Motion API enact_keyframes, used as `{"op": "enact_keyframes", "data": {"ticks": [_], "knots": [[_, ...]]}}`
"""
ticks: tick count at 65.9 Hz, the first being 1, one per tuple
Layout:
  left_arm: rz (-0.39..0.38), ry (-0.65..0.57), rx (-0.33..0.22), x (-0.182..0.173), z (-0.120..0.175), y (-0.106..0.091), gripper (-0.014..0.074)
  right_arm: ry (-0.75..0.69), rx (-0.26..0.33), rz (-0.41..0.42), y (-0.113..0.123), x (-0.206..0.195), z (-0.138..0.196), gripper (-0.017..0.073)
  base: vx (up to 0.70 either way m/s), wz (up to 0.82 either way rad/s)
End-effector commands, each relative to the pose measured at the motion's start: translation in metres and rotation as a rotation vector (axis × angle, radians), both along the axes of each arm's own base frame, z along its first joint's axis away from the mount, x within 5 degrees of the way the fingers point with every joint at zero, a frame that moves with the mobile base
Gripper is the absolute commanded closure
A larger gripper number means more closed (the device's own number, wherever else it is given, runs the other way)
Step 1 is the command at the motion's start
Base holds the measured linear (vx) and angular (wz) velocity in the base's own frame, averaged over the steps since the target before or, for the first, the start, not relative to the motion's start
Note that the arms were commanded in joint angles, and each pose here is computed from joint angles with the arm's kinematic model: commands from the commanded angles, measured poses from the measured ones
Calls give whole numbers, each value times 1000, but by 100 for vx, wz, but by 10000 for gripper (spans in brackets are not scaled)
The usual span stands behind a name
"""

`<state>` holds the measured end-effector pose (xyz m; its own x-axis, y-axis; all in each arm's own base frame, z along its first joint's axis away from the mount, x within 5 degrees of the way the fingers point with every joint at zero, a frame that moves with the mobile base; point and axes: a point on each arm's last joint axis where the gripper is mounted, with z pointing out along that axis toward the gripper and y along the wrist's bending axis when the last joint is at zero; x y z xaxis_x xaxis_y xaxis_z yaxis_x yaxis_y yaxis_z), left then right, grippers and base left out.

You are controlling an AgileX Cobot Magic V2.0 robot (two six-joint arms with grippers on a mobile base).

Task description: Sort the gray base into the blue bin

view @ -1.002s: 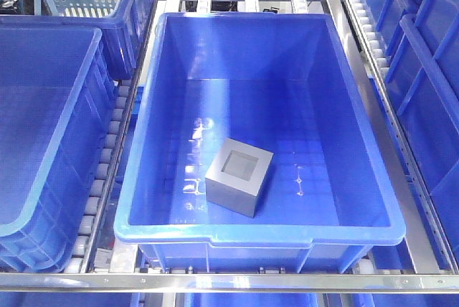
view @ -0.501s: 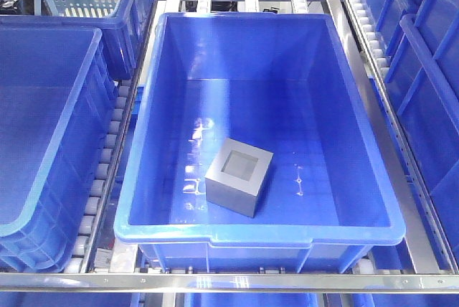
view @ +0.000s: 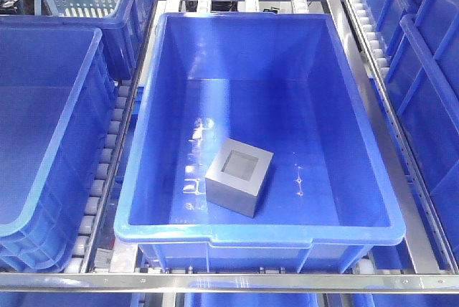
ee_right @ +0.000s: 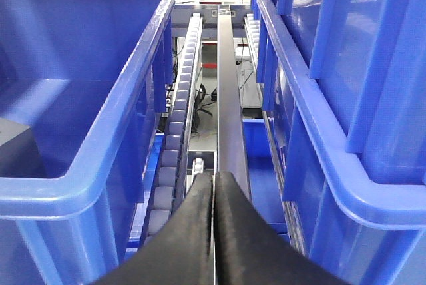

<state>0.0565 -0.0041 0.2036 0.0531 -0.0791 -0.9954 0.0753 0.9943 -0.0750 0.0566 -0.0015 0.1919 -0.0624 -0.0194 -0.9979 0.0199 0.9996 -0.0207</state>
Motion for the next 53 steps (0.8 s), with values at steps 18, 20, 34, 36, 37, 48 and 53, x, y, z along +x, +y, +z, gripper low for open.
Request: {"op": "enact_keyframes", "data": {"ticks": [18,20,34,36,37,48,53], "knots": [[4,-56,-16,-1,-2,0,599,-70,-13,2,0,0,2,568,0,0],[4,-56,-16,-1,-2,0,599,-70,-13,2,0,0,2,568,0,0],[4,-56,-16,-1,-2,0,599,-70,-13,2,0,0,2,568,0,0],[4,-56,-16,-1,-2,0,599,-70,-13,2,0,0,2,568,0,0],[4,-56,-16,-1,-2,0,599,-70,-13,2,0,0,2,568,0,0],[4,-56,-16,-1,-2,0,599,-70,-13,2,0,0,2,568,0,0],[4,-56,-16,-1,-2,0,599,-70,-13,2,0,0,2,568,0,0]]}}
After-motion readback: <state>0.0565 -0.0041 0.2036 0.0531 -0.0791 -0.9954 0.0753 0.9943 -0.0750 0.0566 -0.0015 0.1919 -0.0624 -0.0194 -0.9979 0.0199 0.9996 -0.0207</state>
